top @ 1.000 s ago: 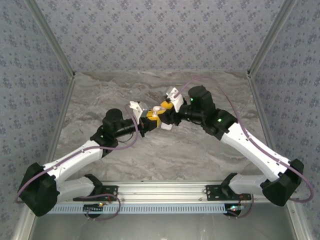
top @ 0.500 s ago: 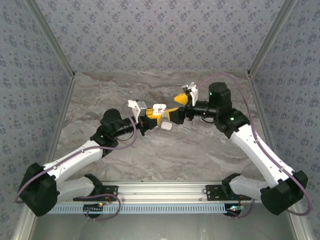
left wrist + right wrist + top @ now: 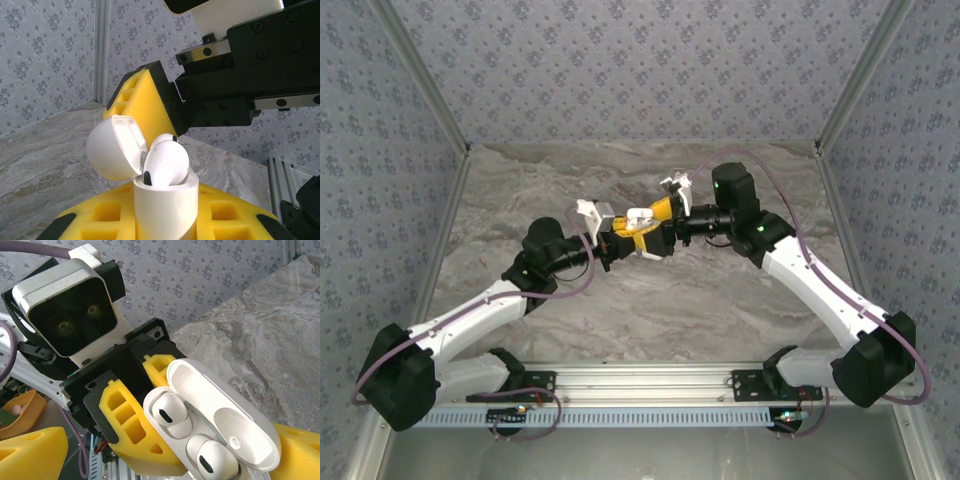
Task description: Insert the wireless bluetooth earbuds into the charging case
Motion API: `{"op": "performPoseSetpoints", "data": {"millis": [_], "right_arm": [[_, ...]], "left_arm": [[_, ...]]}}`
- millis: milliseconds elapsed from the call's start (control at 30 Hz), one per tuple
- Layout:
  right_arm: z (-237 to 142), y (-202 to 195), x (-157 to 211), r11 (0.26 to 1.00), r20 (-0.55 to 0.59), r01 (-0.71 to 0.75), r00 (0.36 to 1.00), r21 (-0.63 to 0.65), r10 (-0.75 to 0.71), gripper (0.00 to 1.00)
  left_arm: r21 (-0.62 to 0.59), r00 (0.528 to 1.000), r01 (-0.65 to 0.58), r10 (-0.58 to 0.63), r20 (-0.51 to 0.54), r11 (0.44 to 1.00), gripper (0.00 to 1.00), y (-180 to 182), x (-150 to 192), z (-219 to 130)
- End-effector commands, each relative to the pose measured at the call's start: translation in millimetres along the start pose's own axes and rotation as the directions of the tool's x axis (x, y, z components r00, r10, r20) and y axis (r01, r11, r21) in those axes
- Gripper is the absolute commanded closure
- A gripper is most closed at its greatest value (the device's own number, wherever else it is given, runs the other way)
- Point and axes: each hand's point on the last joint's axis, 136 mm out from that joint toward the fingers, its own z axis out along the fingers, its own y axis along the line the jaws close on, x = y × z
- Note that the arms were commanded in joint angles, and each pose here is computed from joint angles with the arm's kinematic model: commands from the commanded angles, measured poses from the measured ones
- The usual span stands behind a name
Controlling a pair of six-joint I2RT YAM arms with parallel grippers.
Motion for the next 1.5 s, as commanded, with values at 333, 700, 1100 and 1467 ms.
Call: {"op": "performPoseSetpoints", "data": {"millis": [333, 700, 1100, 1467], "right_arm": [[-19, 27, -8, 0.996, 0.025, 0.085, 0.996, -0.007, -0.085, 0.00], [-34, -7, -5, 0.964, -0.013, 0.093, 0.996, 0.248, -0.093, 0.00], [-86, -47, -2, 0.897, 0.111, -0.012, 0.993, 0.441, -0.041, 0.00], [-94, -56, 12, 0.875, 0.088, -0.038, 0.996, 0.483, -0.005, 0.00]], "left_arm": [[0.017, 1.000, -0.022, 0.022, 0.022, 1.000, 0.96, -4, -12, 4], [-0.055, 0.999, 0.024, -0.026, -0.046, 0.998, 0.96, 9, 0, 4], [-0.344, 0.867, 0.382, -0.461, -0.187, 0.858, 1.00, 96, 92, 5], [-0.560, 0.663, 0.480, -0.698, -0.272, 0.675, 1.00, 137, 192, 12]]}}
